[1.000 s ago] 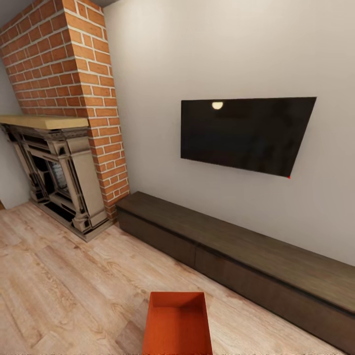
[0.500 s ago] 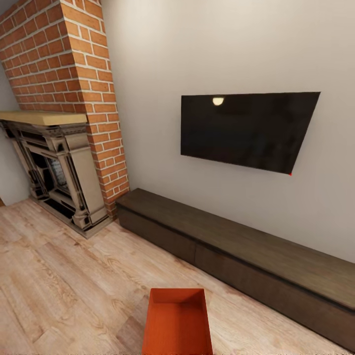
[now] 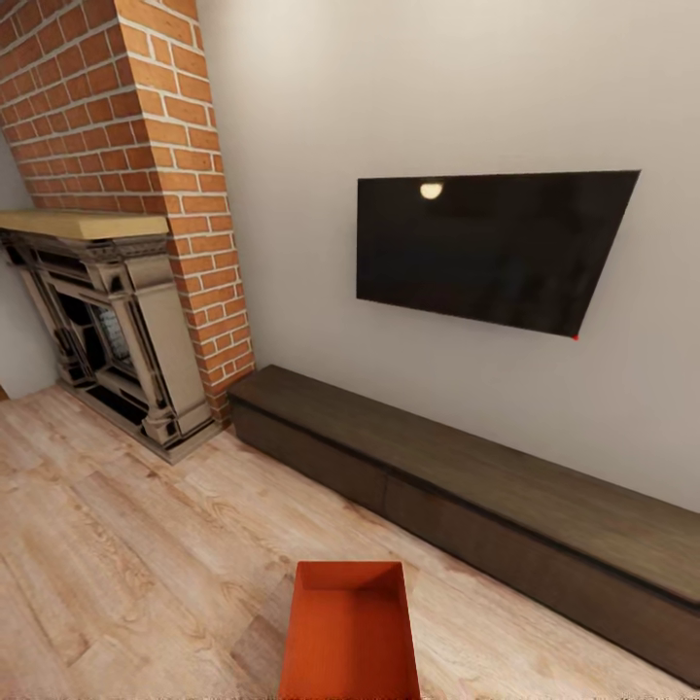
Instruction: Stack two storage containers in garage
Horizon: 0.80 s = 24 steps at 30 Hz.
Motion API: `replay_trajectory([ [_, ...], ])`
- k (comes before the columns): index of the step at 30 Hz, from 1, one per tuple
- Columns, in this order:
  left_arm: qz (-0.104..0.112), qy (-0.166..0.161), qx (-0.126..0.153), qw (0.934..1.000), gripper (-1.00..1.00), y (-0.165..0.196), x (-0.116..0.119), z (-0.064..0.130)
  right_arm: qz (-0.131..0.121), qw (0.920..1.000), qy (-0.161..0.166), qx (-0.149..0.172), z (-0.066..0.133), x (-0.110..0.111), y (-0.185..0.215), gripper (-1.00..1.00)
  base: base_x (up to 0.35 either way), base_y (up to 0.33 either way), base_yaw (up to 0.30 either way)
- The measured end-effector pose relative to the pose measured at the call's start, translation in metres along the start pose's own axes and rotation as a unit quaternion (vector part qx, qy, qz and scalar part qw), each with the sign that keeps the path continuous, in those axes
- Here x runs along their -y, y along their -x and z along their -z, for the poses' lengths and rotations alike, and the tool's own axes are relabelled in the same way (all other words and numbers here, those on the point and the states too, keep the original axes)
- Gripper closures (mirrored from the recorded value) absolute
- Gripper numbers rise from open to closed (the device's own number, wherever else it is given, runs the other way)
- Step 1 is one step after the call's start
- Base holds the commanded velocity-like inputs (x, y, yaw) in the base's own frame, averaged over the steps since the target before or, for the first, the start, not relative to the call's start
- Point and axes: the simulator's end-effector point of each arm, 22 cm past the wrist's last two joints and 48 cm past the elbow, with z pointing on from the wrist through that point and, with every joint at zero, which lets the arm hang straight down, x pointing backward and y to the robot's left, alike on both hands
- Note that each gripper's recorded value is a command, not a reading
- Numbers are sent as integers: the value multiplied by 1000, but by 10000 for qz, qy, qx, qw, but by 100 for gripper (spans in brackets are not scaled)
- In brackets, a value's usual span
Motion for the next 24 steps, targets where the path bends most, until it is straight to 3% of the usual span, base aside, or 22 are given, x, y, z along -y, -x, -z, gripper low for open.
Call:
replay_trajectory([
  [24, -14, 63, -177, 9998, -100, -14, -5, -3, -80, 9998, 36, -195, -1, -2, -15, -100, 0, 0, 0],
])
